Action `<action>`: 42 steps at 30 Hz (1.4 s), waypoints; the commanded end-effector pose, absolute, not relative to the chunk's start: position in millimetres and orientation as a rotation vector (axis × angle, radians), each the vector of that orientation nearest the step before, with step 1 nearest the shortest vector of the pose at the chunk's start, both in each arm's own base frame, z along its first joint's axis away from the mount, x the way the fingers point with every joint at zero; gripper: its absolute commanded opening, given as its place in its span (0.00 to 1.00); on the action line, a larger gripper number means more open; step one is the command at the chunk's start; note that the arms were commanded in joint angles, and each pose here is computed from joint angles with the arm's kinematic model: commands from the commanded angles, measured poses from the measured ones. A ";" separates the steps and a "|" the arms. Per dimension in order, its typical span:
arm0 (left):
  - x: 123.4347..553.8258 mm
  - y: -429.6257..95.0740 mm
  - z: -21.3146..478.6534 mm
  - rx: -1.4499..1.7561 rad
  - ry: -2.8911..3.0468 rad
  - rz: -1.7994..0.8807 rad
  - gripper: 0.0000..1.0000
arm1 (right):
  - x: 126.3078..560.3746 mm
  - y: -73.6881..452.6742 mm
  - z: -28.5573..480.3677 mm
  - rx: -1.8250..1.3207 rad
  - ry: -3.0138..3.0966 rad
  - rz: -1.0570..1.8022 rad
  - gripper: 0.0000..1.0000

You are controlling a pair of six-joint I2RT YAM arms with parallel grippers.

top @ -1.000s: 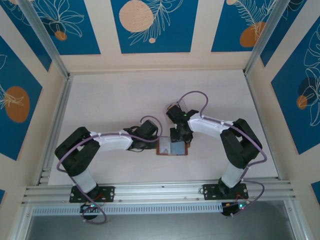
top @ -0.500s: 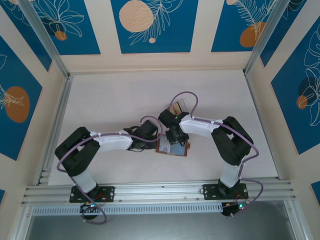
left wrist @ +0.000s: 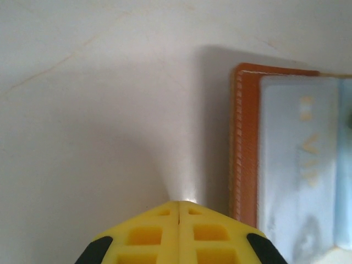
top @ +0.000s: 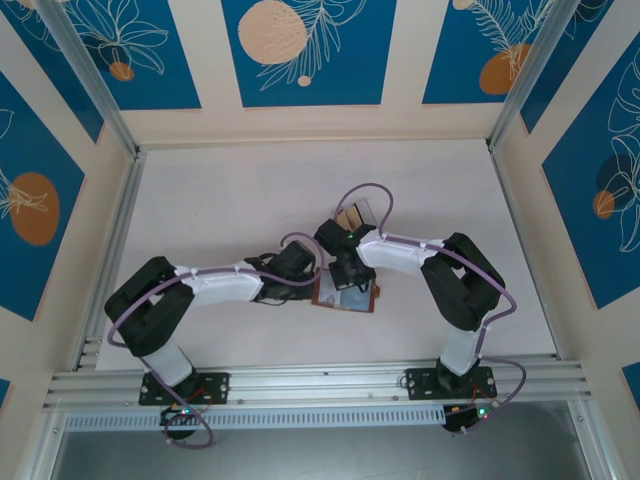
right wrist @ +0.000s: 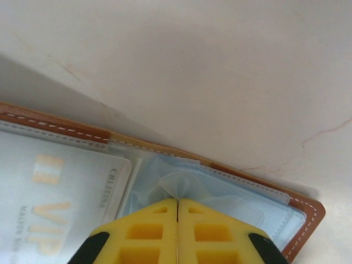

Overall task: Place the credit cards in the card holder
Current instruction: Flip over the card slot in the card holder.

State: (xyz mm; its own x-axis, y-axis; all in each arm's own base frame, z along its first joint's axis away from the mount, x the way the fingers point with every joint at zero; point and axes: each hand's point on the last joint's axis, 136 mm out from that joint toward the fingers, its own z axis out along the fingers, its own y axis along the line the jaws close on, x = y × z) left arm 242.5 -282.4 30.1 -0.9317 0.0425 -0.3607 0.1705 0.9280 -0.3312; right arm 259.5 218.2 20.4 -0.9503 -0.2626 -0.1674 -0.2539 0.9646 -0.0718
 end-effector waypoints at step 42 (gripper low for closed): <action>208.8 -269.4 -25.3 0.076 2.829 -0.539 0.00 | 248.8 285.1 38.7 -0.241 3.049 0.548 0.00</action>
State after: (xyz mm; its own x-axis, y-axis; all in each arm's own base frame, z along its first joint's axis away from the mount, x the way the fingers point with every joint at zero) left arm 241.3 -303.5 24.2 -0.9234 -0.0494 -0.3806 0.1546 0.8598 -0.4867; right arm 256.8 259.0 28.2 -0.9828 -0.1652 -0.0828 -0.1792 0.9614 0.2087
